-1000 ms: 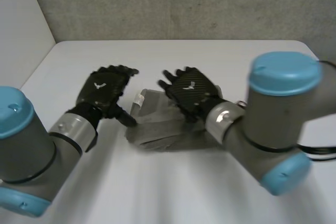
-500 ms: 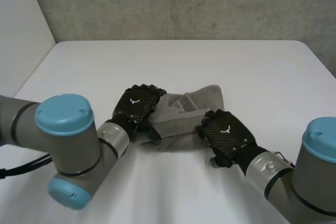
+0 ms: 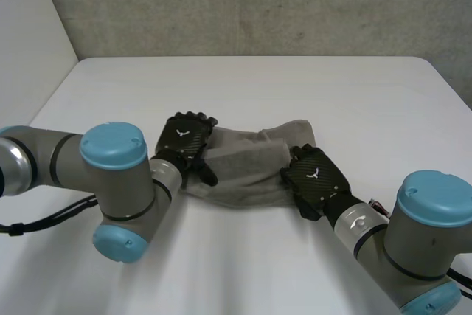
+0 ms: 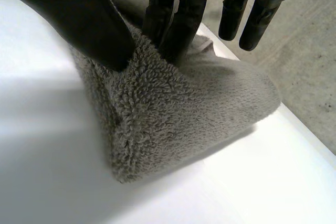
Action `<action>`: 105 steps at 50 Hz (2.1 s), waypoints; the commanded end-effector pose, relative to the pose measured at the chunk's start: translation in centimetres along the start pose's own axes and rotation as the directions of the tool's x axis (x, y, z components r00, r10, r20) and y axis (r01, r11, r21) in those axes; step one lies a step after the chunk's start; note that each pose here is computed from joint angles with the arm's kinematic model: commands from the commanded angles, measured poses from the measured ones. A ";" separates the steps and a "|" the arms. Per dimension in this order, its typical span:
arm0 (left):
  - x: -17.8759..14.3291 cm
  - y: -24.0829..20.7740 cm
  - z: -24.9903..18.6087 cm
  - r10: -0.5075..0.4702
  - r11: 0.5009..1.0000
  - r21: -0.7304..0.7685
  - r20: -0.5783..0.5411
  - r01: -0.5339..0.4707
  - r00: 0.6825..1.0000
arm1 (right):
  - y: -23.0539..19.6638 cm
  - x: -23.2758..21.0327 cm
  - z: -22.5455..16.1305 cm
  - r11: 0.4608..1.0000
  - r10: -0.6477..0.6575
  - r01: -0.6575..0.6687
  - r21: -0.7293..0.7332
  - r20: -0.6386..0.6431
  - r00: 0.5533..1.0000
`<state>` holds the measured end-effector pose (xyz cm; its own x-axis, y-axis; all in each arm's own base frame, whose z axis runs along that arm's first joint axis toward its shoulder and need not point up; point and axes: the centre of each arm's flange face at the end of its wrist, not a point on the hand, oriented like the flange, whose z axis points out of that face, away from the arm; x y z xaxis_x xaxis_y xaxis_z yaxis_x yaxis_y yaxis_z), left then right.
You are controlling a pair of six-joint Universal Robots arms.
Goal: Fold the towel.
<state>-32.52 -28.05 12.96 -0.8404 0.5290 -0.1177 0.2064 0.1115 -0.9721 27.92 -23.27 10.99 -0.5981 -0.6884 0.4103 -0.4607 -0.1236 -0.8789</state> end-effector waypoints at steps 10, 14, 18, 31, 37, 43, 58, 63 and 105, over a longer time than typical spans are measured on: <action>-7.3 -0.6 1.5 -0.028 1.000 0.018 0.185 0.025 0.982 | 0.4 0.7 -0.3 1.000 0.010 -0.010 -0.027 -0.006 1.000; -7.7 -0.1 1.4 -0.029 1.000 0.000 0.196 0.030 0.980 | 0.4 0.5 -0.6 0.999 0.014 -0.014 -0.042 0.003 1.000; -7.1 0.0 1.1 -0.030 0.999 -0.007 0.182 0.031 0.983 | 0.4 0.4 -0.8 0.998 0.017 -0.016 -0.060 0.012 1.000; -3.0 -1.1 -0.4 -0.015 1.000 0.017 0.085 0.014 0.996 | 0.4 1.2 -1.4 0.996 0.030 -0.030 -0.082 -0.005 1.000; -0.9 -3.8 -1.5 -0.016 0.996 0.090 0.024 0.013 1.000 | 0.3 0.9 -1.5 0.996 0.028 -0.028 -0.080 0.002 1.000; 0.9 -5.0 -2.2 -0.006 0.992 0.122 -0.018 0.008 1.000 | 0.3 0.9 -1.5 0.996 0.028 -0.027 -0.080 0.004 1.000; -1.4 -8.6 -1.2 0.133 0.952 0.264 0.095 -0.154 0.987 | 0.3 0.8 -1.4 0.997 0.027 -0.027 -0.078 0.006 1.000; -2.1 -9.0 -1.0 0.137 0.946 0.278 0.116 -0.165 0.984 | 0.3 0.8 -1.4 0.997 0.027 -0.027 -0.078 0.006 1.000; 4.8 1.0 5.1 0.188 0.963 0.209 -0.066 -0.171 0.980 | 0.5 0.9 -1.2 0.996 0.030 -0.029 -0.082 0.008 1.000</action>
<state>-39.86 -27.48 11.10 -0.7370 0.6449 -0.2022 0.1760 -0.1057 -0.9787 26.38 -23.10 11.21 -0.6067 -0.6970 0.3824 -0.4952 -0.0449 -0.8676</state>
